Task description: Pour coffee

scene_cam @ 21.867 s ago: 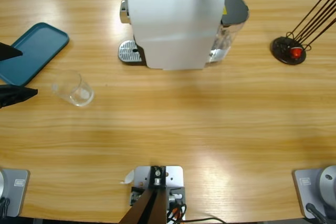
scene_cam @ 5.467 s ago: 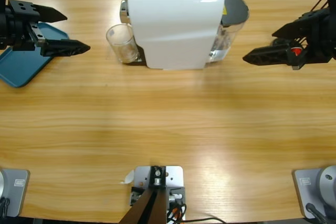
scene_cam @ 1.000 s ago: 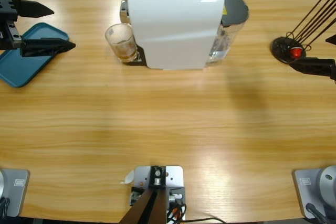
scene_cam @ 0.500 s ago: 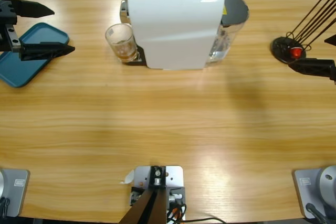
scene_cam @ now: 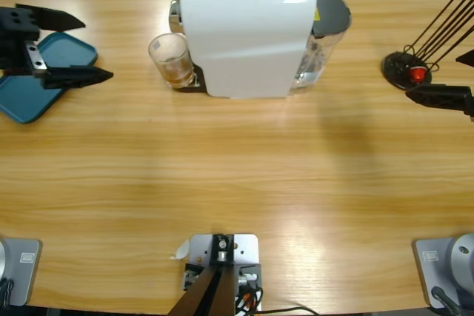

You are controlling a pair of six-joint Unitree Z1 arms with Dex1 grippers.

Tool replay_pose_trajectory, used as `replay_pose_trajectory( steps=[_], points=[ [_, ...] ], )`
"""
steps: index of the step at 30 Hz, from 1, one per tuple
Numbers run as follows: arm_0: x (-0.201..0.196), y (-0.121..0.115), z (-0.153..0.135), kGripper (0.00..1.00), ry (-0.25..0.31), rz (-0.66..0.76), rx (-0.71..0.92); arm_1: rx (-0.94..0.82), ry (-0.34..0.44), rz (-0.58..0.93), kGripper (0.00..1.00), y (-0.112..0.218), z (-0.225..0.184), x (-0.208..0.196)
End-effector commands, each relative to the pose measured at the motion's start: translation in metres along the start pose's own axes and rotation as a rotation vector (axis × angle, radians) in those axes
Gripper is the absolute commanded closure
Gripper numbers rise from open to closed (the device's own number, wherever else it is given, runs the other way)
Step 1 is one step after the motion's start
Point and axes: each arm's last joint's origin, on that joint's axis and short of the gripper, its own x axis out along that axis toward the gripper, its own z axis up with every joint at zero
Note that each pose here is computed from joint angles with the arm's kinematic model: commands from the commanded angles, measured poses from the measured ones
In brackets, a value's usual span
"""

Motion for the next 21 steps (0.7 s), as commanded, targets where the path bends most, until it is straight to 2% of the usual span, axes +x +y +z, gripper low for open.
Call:
replay_pose_trajectory(
  steps=[1, 8, 16, 21],
  points=[
    [0.055, 0.009, -0.015, 0.0, 0.059, -0.086, -0.007, -0.019, 0.021, 0.027, 0.0, 0.003, -0.008, 0.005],
    [0.093, 0.018, -0.012, 0.0, 0.018, -0.151, -0.018, -0.023, 0.023, 0.034, 0.0, 0.004, -0.008, 0.006],
    [0.117, 0.035, -0.019, 0.0, 0.066, -0.086, -0.002, -0.031, 0.027, 0.041, 0.0, 0.004, -0.007, 0.007],
    [0.128, 0.039, -0.018, 0.0, 0.065, -0.077, 0.0, -0.034, 0.03, 0.044, 0.0, 0.005, -0.006, 0.008]
  ],
)
